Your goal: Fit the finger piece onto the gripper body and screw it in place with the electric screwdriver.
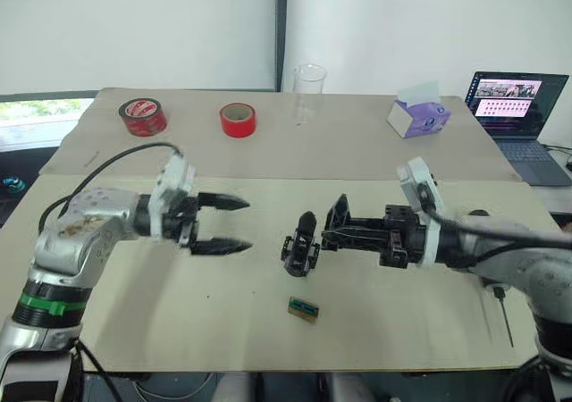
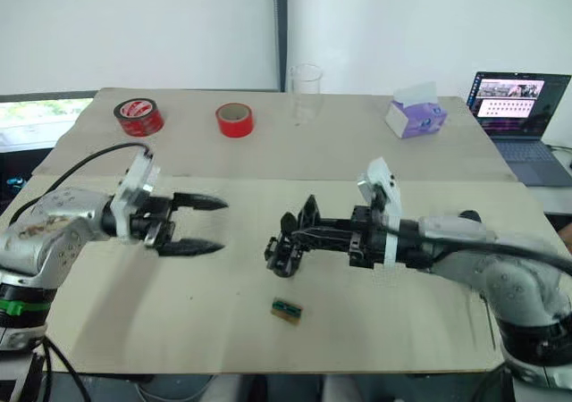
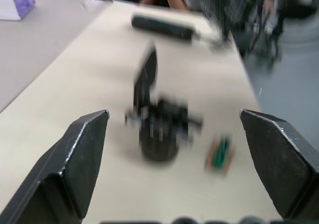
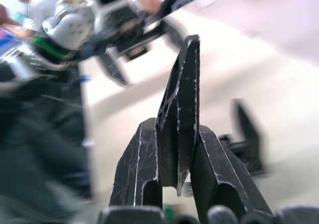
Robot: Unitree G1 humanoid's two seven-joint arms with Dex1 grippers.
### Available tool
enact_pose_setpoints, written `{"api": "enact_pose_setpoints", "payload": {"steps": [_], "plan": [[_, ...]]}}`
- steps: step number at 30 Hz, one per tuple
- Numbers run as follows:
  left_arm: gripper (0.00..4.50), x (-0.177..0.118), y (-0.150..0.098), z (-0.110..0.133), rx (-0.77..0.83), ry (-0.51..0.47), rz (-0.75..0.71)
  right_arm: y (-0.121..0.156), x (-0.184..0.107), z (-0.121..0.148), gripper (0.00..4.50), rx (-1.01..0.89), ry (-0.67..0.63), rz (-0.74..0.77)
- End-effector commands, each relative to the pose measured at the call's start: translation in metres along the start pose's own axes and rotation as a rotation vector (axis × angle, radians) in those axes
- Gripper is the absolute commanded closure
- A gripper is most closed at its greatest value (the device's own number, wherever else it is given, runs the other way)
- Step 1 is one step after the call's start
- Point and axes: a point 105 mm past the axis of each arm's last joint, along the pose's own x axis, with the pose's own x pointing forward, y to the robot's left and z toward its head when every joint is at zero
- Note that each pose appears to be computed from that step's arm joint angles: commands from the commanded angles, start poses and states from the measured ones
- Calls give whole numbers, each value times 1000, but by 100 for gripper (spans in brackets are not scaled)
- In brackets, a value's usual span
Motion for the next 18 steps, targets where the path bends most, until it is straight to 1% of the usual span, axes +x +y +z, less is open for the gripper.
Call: {"api": "enact_pose_setpoints", "payload": {"steps": [1,2,4,6,7,10,11,18], "plan": [[0,6,-1,-17,77,49,-22,5,1,15,410,-187,-130,57],[0,10,-2,-23,82,58,-27,6,1,14,410,-217,-148,72],[0,25,-1,-40,90,87,-40,6,2,-1,410,-260,-93,105],[0,33,0,-47,97,102,-51,6,1,-9,410,-281,-56,130],[0,42,5,-49,109,94,-40,8,1,-13,410,-289,-51,153],[0,76,10,-40,136,13,-61,9,1,-17,410,-292,-41,191],[0,85,9,-41,133,6,-79,9,1,-17,410,-292,-43,191],[0,118,-1,-47,122,0,-179,9,1,-27,410,-310,-16,196]]}}
